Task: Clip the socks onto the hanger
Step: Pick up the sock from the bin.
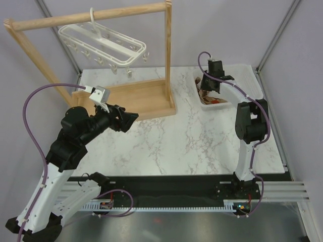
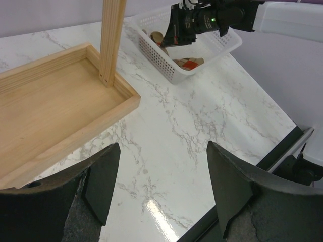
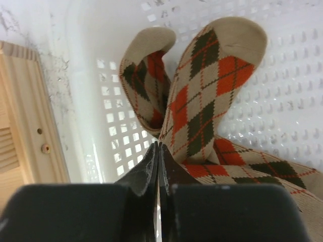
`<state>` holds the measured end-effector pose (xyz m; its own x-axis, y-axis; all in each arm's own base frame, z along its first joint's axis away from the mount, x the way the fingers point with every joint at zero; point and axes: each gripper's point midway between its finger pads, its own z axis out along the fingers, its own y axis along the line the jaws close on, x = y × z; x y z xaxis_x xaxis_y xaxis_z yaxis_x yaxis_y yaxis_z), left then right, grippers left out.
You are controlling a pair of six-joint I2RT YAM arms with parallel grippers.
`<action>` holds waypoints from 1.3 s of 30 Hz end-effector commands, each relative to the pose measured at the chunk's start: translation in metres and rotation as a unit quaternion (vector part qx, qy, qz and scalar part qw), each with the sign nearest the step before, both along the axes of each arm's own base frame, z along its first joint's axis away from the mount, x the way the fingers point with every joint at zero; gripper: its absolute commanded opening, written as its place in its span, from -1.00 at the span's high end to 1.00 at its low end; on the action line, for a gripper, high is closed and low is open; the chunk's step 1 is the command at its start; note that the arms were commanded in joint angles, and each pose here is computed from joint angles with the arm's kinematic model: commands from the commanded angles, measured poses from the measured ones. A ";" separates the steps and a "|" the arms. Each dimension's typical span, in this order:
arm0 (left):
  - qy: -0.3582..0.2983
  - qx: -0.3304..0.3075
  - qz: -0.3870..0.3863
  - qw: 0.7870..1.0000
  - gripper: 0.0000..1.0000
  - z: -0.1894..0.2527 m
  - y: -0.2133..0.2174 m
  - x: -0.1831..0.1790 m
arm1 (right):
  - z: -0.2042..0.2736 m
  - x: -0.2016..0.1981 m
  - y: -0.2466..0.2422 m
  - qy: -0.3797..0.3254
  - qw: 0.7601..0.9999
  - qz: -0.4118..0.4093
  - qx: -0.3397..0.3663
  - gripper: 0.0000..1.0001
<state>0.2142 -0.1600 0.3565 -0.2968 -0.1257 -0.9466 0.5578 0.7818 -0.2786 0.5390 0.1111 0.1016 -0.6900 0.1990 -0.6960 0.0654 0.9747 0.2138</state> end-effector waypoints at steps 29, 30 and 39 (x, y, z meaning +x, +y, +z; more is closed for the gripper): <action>0.009 -0.037 -0.041 0.998 -0.56 0.010 -0.013 -0.013 | 0.112 -0.001 -0.013 -0.087 0.996 0.016 0.023 1.00; 0.011 -0.039 -0.043 0.998 -0.56 0.010 -0.014 -0.014 | 0.126 -0.001 -0.017 -0.097 0.995 0.012 0.018 1.00; 0.033 -0.058 -0.097 0.993 -0.64 0.003 -0.035 -0.017 | 0.224 -0.042 -0.020 -0.170 0.984 0.026 0.046 1.00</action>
